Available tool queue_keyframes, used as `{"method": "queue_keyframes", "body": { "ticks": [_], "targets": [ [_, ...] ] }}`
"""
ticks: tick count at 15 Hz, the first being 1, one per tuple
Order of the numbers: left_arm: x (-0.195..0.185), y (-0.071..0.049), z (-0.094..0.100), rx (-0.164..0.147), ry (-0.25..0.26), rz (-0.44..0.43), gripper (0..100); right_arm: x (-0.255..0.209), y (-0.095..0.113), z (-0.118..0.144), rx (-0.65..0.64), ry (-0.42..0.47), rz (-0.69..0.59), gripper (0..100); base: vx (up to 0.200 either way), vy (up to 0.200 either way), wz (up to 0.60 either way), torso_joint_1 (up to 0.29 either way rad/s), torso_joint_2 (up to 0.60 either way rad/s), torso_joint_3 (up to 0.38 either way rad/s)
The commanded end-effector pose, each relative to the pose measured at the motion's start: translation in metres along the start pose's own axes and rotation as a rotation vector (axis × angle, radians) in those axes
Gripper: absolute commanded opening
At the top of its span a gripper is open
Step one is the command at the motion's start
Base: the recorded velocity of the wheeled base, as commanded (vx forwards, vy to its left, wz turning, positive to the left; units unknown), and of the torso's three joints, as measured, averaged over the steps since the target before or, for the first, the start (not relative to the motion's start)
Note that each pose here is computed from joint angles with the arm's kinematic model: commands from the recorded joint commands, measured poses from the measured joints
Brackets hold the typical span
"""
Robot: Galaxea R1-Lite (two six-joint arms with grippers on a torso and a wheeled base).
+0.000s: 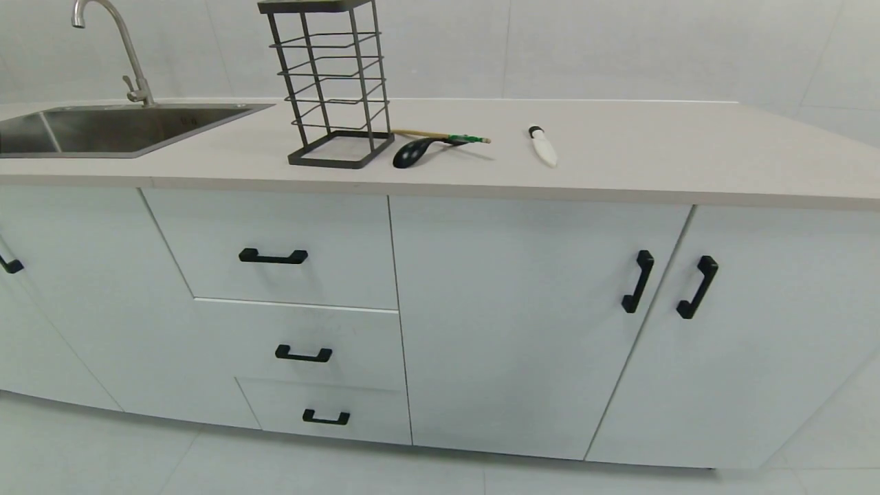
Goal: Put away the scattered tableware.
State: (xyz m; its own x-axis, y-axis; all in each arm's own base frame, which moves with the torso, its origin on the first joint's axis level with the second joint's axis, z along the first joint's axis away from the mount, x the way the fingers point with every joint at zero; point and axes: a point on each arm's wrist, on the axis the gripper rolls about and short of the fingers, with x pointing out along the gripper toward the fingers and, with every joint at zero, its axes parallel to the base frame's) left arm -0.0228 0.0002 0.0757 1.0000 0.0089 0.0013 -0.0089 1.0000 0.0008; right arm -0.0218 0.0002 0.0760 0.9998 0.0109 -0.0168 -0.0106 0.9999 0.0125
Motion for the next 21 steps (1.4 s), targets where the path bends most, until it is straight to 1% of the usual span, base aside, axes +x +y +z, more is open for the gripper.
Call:
{"method": "queue_keyframes", "body": {
  "ticks": [1,3,5,12,13,15,16,17,19,20,21],
  "targets": [
    [0.0,0.0,0.0,-0.001,-0.002,0.0,100,0.0,0.0,0.0,0.0,0.005,0.001,0,0.2,0.2,0.0,0.007,0.01,-0.002],
    [0.0,0.0,0.0,-0.001,-0.002,0.002,100,0.0,0.0,0.0,0.0,0.005,0.001,0,0.0,0.0,0.0,0.0,0.0,0.0],
    [0.0,0.0,0.0,-0.001,-0.002,0.0,100,0.0,0.0,0.0,0.0,0.005,0.003,0,0.0,0.0,0.6,0.01,0.01,-0.002],
    [0.0,0.0,0.0,0.001,-0.002,0.0,100,0.0,0.0,0.0,0.0,0.005,0.001,0,0.0,0.0,0.0,0.0,0.0,0.0],
    [0.0,0.0,0.0,-0.007,-0.002,0.0,100,0.0,0.0,0.0,0.0,0.005,0.001,0,0.0,0.0,0.6,0.002,0.0,0.002],
    [0.0,0.0,0.0,-0.005,-0.002,0.0,100,0.0,0.0,0.0,0.0,0.005,0.003,0,0.0,0.0,0.6,0.007,0.0,0.022],
    [0.0,0.0,0.0,0.001,-0.002,0.0,100,0.0,0.0,0.0,0.0,0.005,0.001,0,0.0,0.0,0.0,0.0,0.0,0.0],
    [0.0,0.0,0.0,-0.004,-0.002,-0.012,100,0.0,0.0,0.0,0.0,0.005,0.001,0,0.0,0.0,0.0,0.0,0.0,0.0],
    [0.0,-0.001,0.001,0.008,-0.007,-0.033,100,0.0,0.0,0.0,0.0,0.003,0.003,0,0.0,0.0,0.0,0.0,0.0,0.0],
    [0.0,-0.001,0.001,0.036,-0.01,-0.041,100,0.0,0.0,0.0,0.0,0.005,0.001,0,0.0,0.0,0.0,0.0,0.0,0.0],
    [-0.007,-0.001,0.032,0.035,-0.172,-0.06,100,0.0,0.0,0.0,0.0,0.003,0.001,0,0.0,0.0,0.0,0.0,0.0,0.0]
  ]
}}
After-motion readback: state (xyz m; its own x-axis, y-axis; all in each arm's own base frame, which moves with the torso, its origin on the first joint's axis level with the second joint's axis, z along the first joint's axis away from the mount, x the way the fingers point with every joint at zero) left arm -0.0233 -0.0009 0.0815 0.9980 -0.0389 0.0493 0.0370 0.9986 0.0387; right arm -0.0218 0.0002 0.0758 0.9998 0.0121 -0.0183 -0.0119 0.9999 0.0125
